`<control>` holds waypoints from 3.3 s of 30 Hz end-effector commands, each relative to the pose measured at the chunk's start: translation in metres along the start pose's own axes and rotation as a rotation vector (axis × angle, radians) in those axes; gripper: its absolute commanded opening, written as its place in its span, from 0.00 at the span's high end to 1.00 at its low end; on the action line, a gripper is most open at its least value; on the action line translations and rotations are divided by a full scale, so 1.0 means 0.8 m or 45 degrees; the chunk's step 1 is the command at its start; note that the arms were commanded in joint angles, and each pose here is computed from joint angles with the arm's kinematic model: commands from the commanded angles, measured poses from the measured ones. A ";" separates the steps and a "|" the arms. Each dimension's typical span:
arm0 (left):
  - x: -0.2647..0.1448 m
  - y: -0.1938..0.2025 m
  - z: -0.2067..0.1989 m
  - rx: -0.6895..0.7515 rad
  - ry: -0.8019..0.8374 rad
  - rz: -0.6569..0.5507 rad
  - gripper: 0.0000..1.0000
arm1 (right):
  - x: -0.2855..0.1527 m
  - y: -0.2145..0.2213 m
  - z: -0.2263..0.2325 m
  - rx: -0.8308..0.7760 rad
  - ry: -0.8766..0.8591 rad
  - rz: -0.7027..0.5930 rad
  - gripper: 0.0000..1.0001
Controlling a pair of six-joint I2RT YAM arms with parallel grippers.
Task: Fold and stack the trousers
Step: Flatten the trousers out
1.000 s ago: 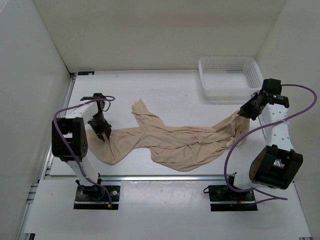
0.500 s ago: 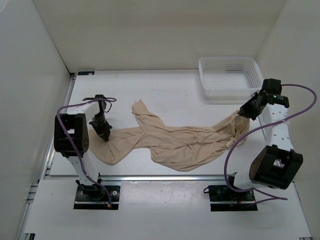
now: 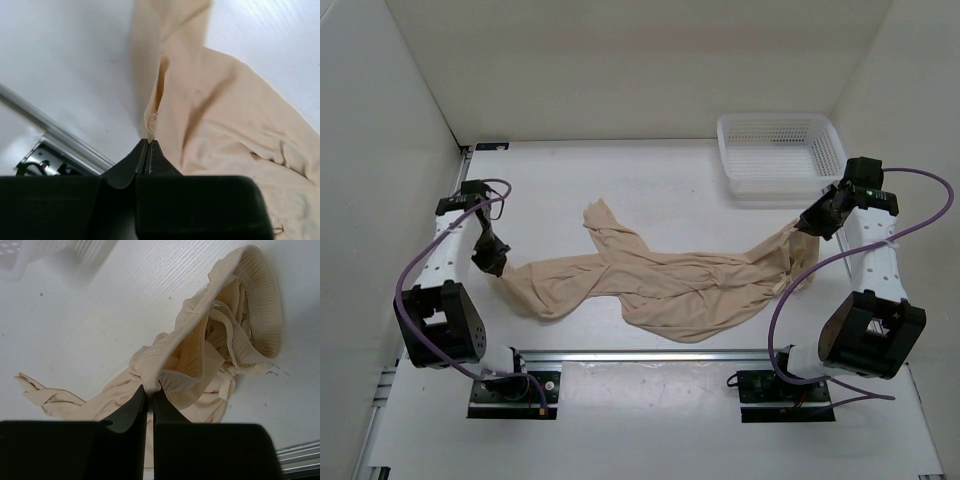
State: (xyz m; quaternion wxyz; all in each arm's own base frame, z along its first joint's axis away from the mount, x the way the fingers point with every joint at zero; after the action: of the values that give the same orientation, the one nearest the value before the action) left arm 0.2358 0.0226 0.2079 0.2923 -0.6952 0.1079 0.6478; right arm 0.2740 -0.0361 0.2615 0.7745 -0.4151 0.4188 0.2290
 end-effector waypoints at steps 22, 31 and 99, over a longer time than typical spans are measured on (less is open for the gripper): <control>-0.116 -0.048 0.029 -0.364 0.428 -0.279 0.56 | -0.013 -0.005 0.004 -0.037 -0.056 -0.072 1.00; 0.036 -0.046 -0.057 -0.133 0.155 0.150 0.15 | -0.021 -0.003 0.001 -0.039 -0.030 -0.109 1.00; -0.334 -0.098 -0.008 -0.181 0.939 -0.844 0.90 | -0.218 -0.020 -0.007 -0.031 0.333 -0.694 1.00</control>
State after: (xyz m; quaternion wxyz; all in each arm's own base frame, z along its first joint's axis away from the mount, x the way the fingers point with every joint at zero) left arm 0.1487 0.0134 0.5313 0.3480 -0.9130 -0.1421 0.1584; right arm 0.1415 -0.0334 0.4320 0.7531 -0.5524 0.3566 -0.0221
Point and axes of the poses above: each gripper's point midway between its finger pads, its own x axis out along the fingers, its own z axis along the line the jaws close on, y = z × x, the point moved 10 cm from there along -x, back along the fingers, and after that the axes turned 13 degrees about -x, right-handed, at the moved point
